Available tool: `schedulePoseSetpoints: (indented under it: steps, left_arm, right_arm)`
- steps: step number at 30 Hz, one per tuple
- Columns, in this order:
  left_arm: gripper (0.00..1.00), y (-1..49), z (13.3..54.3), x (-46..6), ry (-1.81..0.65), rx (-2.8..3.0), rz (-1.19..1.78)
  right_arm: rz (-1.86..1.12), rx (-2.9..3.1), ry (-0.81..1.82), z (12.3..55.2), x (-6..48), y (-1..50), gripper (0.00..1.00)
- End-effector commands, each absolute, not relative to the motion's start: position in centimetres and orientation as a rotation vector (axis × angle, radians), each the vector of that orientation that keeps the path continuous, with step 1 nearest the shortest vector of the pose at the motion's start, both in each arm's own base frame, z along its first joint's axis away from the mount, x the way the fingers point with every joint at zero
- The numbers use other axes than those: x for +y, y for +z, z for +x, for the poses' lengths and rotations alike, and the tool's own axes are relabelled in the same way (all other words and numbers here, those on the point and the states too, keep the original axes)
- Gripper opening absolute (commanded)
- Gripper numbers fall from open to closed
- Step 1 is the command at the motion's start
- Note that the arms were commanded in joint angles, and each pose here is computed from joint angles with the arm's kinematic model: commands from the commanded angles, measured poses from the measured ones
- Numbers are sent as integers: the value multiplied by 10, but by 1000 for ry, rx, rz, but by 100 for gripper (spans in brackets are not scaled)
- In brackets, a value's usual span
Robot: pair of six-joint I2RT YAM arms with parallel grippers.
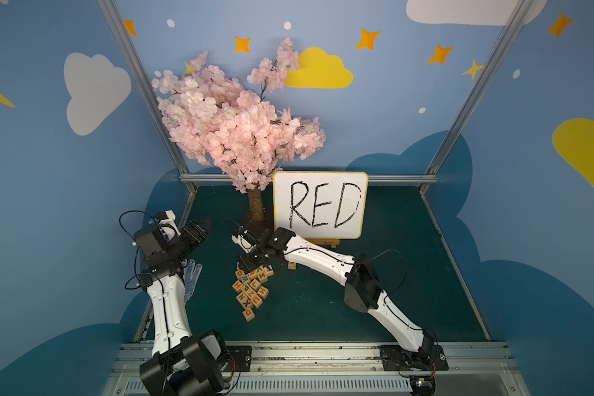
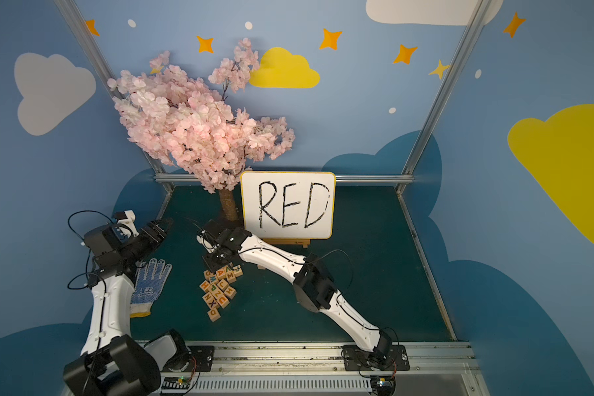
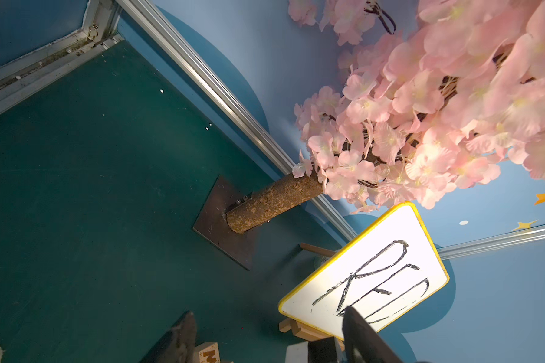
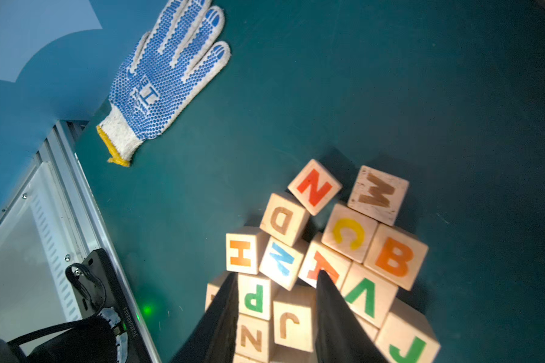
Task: Assemble the uppercase word "red" with letter blocks
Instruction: Pick up the letter block from the center of the board.
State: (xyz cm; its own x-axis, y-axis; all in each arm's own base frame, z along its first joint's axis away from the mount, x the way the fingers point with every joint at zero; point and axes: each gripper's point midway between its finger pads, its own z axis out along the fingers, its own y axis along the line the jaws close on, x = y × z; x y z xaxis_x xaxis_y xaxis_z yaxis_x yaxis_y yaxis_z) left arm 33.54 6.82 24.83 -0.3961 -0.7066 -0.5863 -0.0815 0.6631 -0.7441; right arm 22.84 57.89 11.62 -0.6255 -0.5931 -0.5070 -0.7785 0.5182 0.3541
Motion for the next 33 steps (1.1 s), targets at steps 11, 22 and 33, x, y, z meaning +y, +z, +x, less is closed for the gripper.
schedulePoseSetpoints:
  steps: [11, 22, 33]
  left_arm:
    - [72, 258, 334, 67, -781, 1852, -591]
    - [72, 257, 334, 66, -787, 1853, -589]
    - [72, 258, 334, 66, -787, 1851, -583]
  right_arm:
    - [-1146, 2410, 771, 230, 597, 95, 41]
    - [-1121, 2431, 781, 231, 600, 83, 42]
    - [-1103, 2441, 792, 234, 602, 75, 41]
